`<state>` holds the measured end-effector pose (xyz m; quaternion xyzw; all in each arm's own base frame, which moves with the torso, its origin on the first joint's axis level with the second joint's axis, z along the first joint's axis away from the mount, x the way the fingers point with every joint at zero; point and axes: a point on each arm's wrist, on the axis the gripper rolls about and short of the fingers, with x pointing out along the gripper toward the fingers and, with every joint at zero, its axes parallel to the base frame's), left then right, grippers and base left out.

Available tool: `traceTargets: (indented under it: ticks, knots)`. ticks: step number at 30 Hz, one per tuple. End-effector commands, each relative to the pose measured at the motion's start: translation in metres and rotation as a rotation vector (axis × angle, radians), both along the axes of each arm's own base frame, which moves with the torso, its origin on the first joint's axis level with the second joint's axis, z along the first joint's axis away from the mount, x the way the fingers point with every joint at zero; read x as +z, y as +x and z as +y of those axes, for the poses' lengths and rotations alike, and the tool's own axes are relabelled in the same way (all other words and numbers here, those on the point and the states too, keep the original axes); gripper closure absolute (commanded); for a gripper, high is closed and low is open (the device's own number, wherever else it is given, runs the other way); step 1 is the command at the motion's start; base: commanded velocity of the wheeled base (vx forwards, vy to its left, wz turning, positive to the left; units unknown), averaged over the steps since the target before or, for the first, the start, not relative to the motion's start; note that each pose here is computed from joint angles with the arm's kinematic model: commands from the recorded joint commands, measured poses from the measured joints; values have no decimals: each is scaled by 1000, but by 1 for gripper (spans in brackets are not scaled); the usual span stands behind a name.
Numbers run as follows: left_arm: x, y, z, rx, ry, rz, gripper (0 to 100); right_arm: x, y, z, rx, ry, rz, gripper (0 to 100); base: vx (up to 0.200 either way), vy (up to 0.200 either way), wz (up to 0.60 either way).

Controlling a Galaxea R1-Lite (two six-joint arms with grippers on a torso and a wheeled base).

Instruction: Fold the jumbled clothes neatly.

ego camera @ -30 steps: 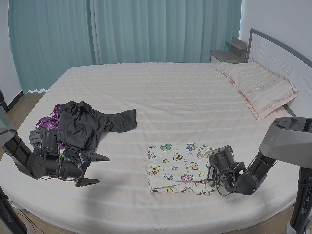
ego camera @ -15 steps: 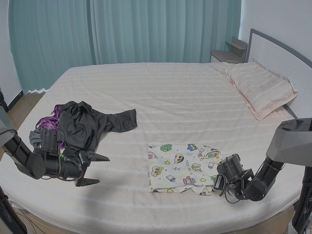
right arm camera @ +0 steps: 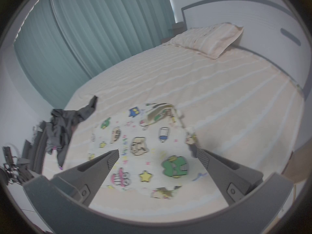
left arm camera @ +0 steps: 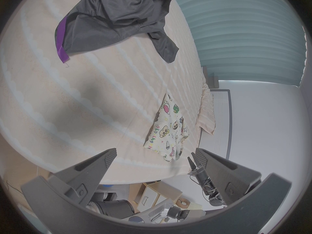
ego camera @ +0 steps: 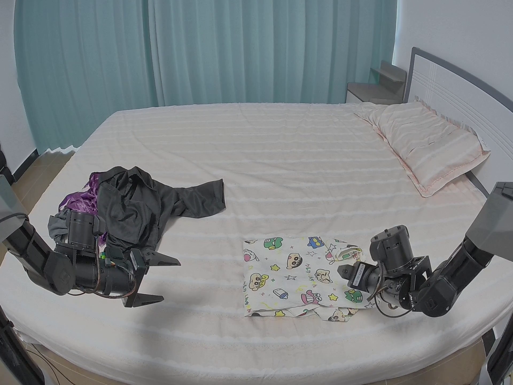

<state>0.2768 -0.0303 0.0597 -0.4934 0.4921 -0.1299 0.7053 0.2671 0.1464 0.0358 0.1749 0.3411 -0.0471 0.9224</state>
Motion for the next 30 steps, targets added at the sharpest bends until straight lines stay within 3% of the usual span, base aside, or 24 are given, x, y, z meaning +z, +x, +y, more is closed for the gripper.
traceTargets:
  ticks: [1, 7, 14, 23, 30]
  knots:
    - [-1, -1, 0, -1, 0, 4, 0, 1, 19, 12, 50, 95, -6, 0, 0, 0, 0]
    - [-2, -1, 0, -1, 0, 6, 0, -33, 41, 28, 48, 169, 72, 0, 0, 0, 0]
    - [-2, -1, 0, -1, 0, 6, 0, -49, 69, 32, 43, 194, 67, 0, 0, 0, 0]
    - [-2, -1, 0, -1, 0, 6, 0, -62, 138, 14, -38, 188, 6, 0, 0, 0, 0]
    - [-2, -1, 0, -1, 0, 6, 0, -53, 178, -10, -124, 218, -101, 0, 0, 0, 0]
